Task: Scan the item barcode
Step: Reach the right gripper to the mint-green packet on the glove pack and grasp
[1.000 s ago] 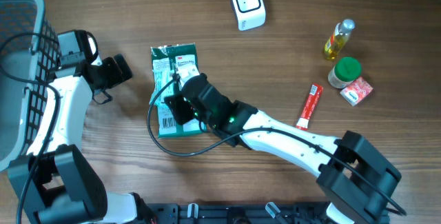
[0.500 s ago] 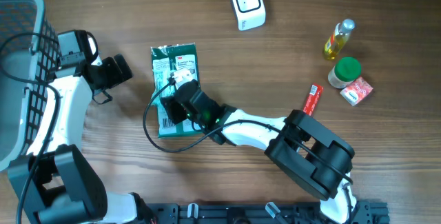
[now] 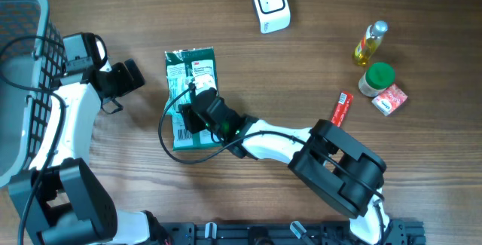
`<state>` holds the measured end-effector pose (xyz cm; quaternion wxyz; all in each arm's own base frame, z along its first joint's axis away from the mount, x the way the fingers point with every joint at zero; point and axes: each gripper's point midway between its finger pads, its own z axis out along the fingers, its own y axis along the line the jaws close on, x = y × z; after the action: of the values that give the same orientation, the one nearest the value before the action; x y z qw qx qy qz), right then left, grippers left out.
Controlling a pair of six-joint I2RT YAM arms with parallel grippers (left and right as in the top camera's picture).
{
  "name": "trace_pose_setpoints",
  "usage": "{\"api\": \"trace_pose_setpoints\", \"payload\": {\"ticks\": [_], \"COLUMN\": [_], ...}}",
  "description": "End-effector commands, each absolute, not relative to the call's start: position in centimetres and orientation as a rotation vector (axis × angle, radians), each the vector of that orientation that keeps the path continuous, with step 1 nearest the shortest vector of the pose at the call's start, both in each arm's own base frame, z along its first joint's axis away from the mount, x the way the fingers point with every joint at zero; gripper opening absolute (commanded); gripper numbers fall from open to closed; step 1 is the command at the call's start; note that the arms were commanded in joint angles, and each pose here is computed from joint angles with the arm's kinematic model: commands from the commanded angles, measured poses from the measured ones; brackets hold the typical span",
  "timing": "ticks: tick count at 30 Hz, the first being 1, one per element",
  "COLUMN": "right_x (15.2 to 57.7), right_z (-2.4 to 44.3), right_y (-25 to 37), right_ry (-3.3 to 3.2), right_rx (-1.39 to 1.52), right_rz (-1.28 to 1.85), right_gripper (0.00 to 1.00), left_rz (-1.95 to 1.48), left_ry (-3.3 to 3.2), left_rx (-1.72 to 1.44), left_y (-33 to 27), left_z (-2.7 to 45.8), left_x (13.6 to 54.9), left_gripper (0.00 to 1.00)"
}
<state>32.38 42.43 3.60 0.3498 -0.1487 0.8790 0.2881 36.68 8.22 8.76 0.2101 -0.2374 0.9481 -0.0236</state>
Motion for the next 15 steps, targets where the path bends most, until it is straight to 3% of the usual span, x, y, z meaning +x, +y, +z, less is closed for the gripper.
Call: {"api": "trace_pose_setpoints", "payload": {"ticks": [1,4,7,8,15], "right_x": [32.0,32.0,32.2,32.3,29.8], "right_z": [1.6,1.3,1.8,2.4,11.2], "right_y": [42.6,42.5,42.5,42.5,39.8], "right_ry": [2.321,2.323,2.312,2.298,2.029], "right_rx": [-0.39,-0.403,-0.399,-0.429,-1.096], "right_rz": [0.758,0.751,0.758,0.757,0.572], "right_gripper": [0.45,0.44,0.1,0.04,0.04], "left_rz": [-0.072,-0.072,-0.072,-0.072,-0.072], "left_ry": [2.643,2.643,2.643,2.643,2.643], "left_rx": [-0.648,-0.648,-0.648,-0.648,-0.648], "left_y": [8.2,8.2,8.2,8.2,8.2], "left_z": [8.6,8.6,8.6,8.6,8.6], "left_x": [36.6,36.6,36.6,36.6,36.6], "left_gripper": [1.0,1.0,1.0,1.0,1.0]}}
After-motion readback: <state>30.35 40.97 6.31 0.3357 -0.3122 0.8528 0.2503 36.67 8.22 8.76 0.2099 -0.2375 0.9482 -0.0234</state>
